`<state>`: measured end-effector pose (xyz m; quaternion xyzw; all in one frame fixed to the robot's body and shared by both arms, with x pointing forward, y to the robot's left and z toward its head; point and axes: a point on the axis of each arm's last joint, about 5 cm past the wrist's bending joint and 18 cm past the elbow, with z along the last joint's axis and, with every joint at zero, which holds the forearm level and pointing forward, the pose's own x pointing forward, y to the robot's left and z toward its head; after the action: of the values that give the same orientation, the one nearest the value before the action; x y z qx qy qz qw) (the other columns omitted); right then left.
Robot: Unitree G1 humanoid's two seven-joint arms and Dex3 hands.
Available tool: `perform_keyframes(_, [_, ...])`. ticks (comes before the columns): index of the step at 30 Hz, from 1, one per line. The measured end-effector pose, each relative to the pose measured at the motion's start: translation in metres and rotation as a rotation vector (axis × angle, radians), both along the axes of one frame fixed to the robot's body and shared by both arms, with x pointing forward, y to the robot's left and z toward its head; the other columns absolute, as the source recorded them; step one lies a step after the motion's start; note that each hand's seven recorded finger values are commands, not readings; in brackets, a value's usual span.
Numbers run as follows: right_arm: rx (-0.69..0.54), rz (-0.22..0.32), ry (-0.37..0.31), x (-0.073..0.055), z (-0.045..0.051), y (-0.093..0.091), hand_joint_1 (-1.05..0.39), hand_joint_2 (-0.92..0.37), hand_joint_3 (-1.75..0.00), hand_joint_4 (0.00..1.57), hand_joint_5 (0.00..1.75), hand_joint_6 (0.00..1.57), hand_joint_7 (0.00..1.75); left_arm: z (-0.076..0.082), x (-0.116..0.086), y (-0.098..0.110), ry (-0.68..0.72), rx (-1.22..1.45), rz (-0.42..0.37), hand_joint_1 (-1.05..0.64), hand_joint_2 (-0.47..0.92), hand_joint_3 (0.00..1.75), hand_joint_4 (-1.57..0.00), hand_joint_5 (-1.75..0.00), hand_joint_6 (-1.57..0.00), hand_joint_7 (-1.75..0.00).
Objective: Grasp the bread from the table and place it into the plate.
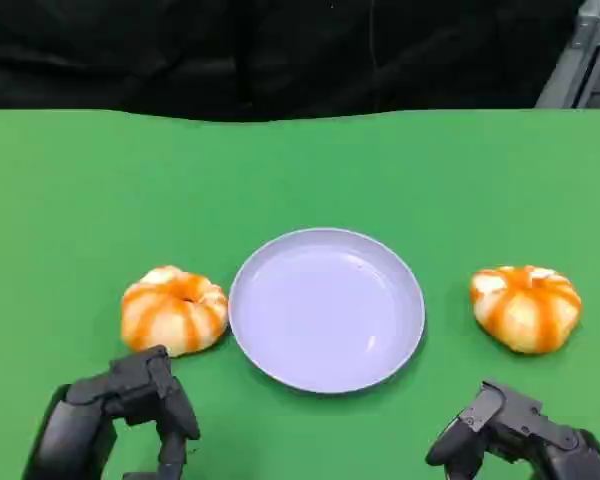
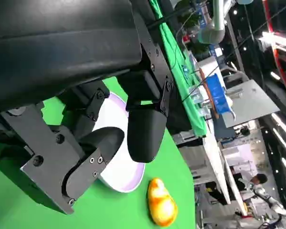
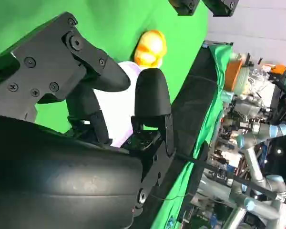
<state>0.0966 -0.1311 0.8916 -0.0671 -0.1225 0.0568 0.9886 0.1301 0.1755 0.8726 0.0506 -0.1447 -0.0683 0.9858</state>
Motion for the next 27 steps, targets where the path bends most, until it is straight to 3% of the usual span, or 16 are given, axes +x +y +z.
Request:
perform_keyframes(16, [0.0,0.0,-0.001,0.0002,0.0,0.0,-0.13,-0.37,-1.32,0.72,1.66,0.69,1.41,0.0001,0.0002,0.0,0.0,-0.002,0.0,-0.05,0.21,1.63,-0.9,-1.72,-0.85,-1.54])
perform_keyframes(18, [0.0,0.0,-0.002,0.0004,0.0001,0.0001,-0.14,-0.37,-1.32,0.72,1.65,0.68,1.41,0.0003,0.0007,0.0001,-0.002,-0.002,0.001,-0.03,0.25,1.57,-0.87,-1.69,-0.84,-1.5])
perform_keyframes(20, [0.0,0.0,-0.002,0.0006,0.0002,0.0003,-0.12,-0.37,-1.32,0.71,1.66,0.68,1.41,0.0008,0.0015,0.0005,-0.005,-0.004,0.003,-0.04,0.42,1.29,-0.77,-1.42,-0.76,-1.11])
perform_keyframes(21, [0.001,0.0,-0.002,0.0005,0.0002,0.0004,-0.12,-0.37,-1.33,0.71,1.66,0.68,1.41,0.0009,0.0017,0.0008,-0.004,-0.005,0.005,-0.04,0.46,1.21,-0.75,-1.35,-0.76,-1.0])
perform_keyframes(24, [0.003,0.0,0.0,0.0002,0.0,0.0006,-0.12,-0.37,-1.33,0.71,1.67,0.68,1.41,0.0006,0.0018,0.0015,0.004,-0.008,0.01,-0.04,0.51,1.13,-0.74,-1.29,-0.76,-0.89])
perform_keyframes(25, [0.003,0.0,0.0,0.0002,0.0,0.0006,-0.12,-0.37,-1.33,0.7,1.66,0.68,1.41,0.0006,0.0018,0.0016,0.004,-0.008,0.011,-0.13,0.62,0.85,-0.63,-1.12,-0.64,-0.69])
perform_keyframes(26, [0.002,0.0,0.0,0.0002,0.0,0.0006,-0.11,-0.37,-1.33,0.7,1.66,0.67,1.41,0.0007,0.0022,0.0017,0.007,0.009,0.017,-0.24,0.79,0.43,-0.53,-0.96,-0.56,-0.46])
perform_keyframes(27, [0.001,0.0,-0.001,0.0005,0.0001,0.0008,-0.11,-0.37,-1.33,0.7,1.66,0.67,1.41,0.0008,0.0034,0.0022,0.02,0.05,0.032,-0.28,0.85,0.27,-0.5,-0.91,-0.54,-0.37])
